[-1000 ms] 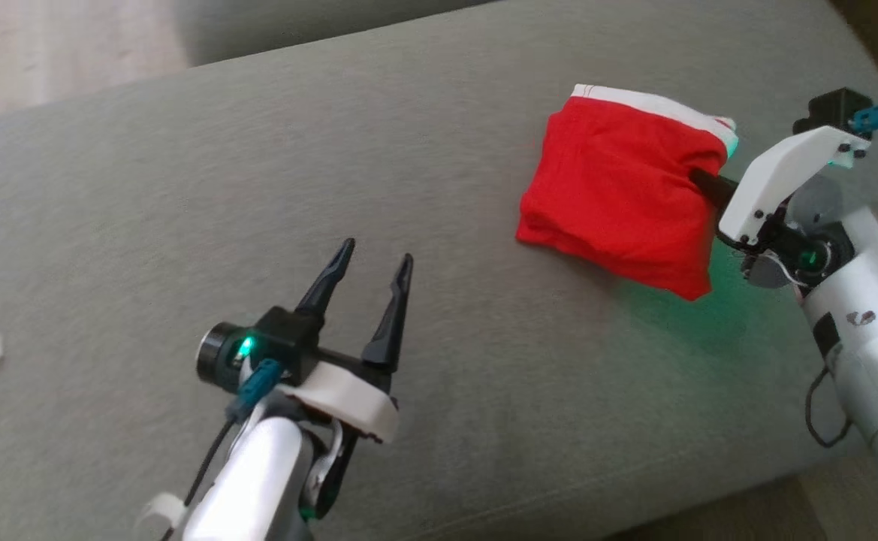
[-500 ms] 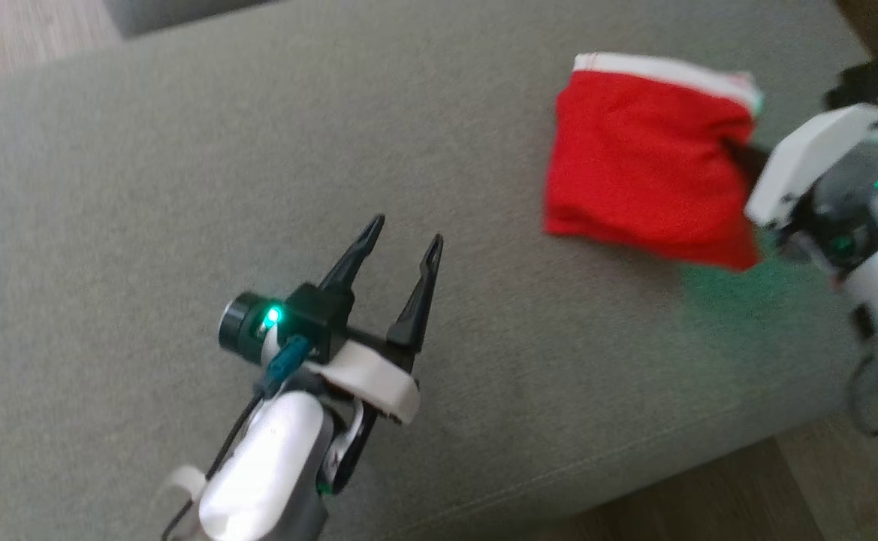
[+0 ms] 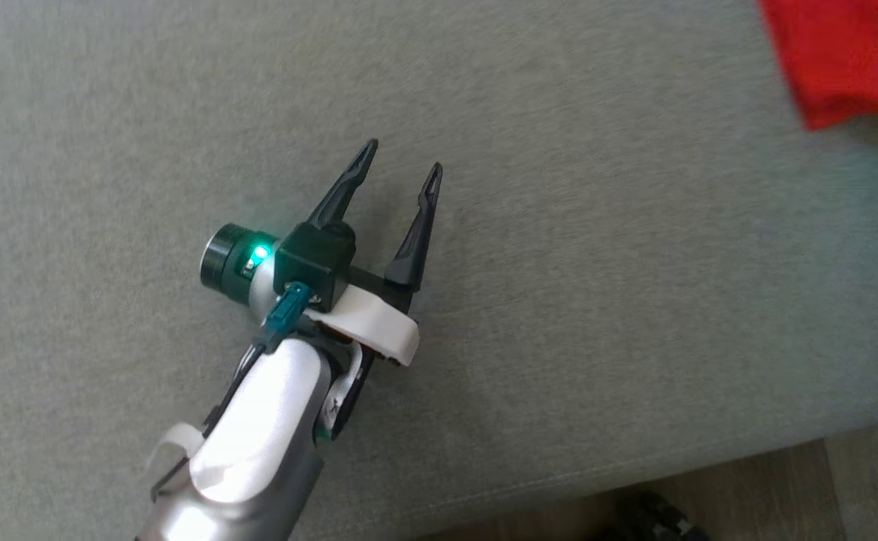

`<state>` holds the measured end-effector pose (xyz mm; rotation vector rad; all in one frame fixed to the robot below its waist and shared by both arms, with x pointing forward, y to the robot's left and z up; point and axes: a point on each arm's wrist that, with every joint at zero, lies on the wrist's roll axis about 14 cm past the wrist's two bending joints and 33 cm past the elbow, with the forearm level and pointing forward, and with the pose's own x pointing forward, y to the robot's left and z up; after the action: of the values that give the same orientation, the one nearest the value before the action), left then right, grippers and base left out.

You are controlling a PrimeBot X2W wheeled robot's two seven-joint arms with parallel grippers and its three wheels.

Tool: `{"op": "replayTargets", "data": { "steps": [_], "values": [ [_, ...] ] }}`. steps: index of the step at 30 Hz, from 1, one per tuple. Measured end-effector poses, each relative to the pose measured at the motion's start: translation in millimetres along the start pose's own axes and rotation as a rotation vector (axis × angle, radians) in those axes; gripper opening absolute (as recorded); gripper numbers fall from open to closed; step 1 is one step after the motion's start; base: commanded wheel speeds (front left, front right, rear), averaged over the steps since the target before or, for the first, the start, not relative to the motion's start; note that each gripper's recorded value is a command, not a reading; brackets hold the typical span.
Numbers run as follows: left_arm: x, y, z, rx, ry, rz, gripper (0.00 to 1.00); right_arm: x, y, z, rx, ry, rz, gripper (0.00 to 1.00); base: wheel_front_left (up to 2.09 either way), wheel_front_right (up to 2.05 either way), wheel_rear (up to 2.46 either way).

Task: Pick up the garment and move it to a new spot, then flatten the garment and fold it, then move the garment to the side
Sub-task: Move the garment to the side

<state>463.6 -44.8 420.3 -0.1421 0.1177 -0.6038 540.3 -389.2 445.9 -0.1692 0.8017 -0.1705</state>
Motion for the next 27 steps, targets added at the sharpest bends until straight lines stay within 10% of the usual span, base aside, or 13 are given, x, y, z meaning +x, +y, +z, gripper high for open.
{"op": "replayTargets", "data": {
  "steps": [8, 10, 11, 19, 27],
  "values": [
    [3, 20, -15, -0.021, 0.018, 0.047, 1.00, 33, -8, -11, -0.051, 0.096, -0.062, 0.00, 0.00, 0.00, 0.00],
    [3, 20, -14, -0.019, 0.016, 0.047, 1.00, 31, -16, -15, -0.050, 0.119, -0.088, 0.18, 0.00, 0.00, 0.00],
    [3, 20, -13, -0.017, 0.014, 0.046, 1.00, 30, -18, -15, -0.045, 0.120, -0.094, 1.00, 0.00, 0.00, 0.00],
    [-3, 15, 9, -0.002, -0.025, 0.051, 1.00, 8, -4, 14, -0.087, -0.013, -0.068, 1.00, 0.00, 0.00, 0.00],
    [-33, 25, 52, 0.022, -0.106, 0.138, 1.00, -63, 34, 96, -0.071, -0.449, 0.076, 1.00, 0.00, 0.00, 0.00]
  ]
}}
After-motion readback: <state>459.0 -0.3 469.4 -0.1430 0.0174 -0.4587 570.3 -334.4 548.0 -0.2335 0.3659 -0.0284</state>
